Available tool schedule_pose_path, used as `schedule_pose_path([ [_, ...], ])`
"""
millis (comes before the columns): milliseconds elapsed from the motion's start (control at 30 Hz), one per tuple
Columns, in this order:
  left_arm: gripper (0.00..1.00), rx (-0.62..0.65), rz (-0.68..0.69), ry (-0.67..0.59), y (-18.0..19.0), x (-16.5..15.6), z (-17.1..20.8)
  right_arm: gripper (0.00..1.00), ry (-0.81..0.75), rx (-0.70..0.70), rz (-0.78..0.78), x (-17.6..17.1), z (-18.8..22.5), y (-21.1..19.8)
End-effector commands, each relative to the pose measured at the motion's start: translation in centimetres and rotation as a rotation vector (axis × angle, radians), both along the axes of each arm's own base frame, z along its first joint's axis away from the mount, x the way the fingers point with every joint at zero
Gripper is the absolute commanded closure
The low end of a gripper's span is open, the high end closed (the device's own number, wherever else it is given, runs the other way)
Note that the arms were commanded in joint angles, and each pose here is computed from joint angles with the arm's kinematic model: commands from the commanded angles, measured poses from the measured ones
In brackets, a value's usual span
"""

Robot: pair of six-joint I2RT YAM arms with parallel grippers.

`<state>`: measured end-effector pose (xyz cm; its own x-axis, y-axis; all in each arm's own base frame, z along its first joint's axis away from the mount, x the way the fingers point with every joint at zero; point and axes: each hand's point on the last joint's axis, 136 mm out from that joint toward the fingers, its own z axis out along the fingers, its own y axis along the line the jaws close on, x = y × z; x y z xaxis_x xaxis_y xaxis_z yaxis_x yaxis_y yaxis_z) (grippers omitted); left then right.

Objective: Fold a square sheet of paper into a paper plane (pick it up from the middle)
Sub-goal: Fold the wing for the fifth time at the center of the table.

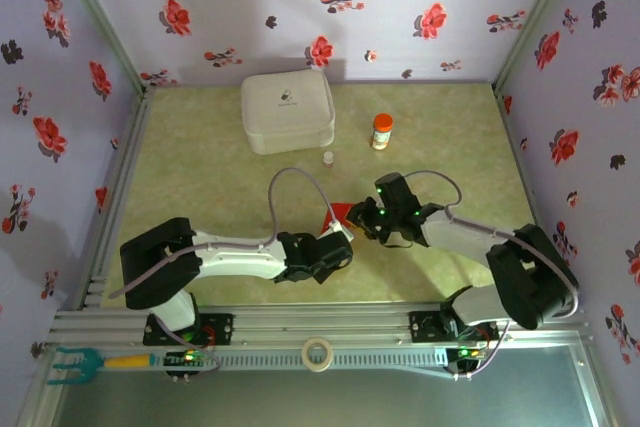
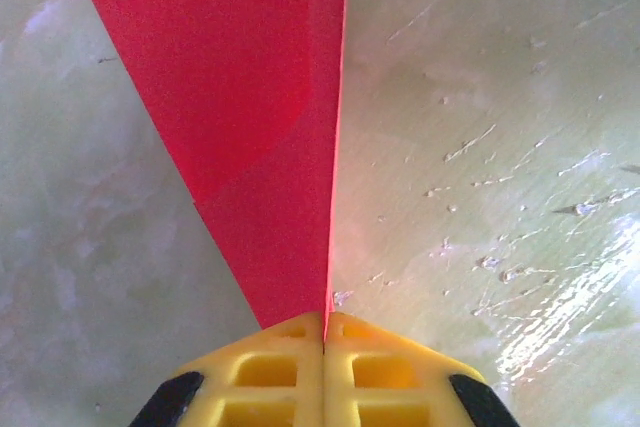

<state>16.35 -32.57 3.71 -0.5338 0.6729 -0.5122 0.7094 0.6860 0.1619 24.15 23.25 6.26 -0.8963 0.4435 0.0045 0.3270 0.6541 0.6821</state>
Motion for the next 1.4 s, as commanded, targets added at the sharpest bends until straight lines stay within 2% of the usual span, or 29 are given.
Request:
schedule_pose_path([
  [0, 0.95, -0.079, 0.038, 0.052, -0.2, 0.0, 0.1, 0.6, -0.04, -0.136, -0.024, 0.0, 0.9, -2.8],
  [200, 0.93, -0.119, 0.048, 0.113, -0.3, 0.1, -0.5, 0.55, -0.074, -0.179, -0.107, -0.3, 1.3, -5.6],
  [500, 0.94, -0.167, 0.069, 0.196, -0.5, 0.0, -1.4, 0.56, -0.073, -0.133, -0.108, -0.6, 0.8, -5.2],
  [900, 0.96, -0.423, 0.067, 0.392, -1.3, -0.3, -1.0, 0.59, -0.279, -0.078, -0.013, -0.3, 2.4, -3.1],
  [1100, 0.96, -0.505, 0.061, 0.463, -1.6, -0.3, -0.7, 0.66, -0.31, 0.021, 0.074, -0.4, 3.2, -0.3],
  [1267, 0.96, -0.564, 0.073, 0.51, -1.5, -0.1, -0.5, 0.83, -0.318, 0.084, 0.13, -0.4, 3.1, 1.8],
  [1367, 0.97, -0.588, 0.089, 0.534, -1.4, 0.1, -0.5, 0.89, -0.312, 0.109, 0.167, -0.7, 2.8, 2.8],
])
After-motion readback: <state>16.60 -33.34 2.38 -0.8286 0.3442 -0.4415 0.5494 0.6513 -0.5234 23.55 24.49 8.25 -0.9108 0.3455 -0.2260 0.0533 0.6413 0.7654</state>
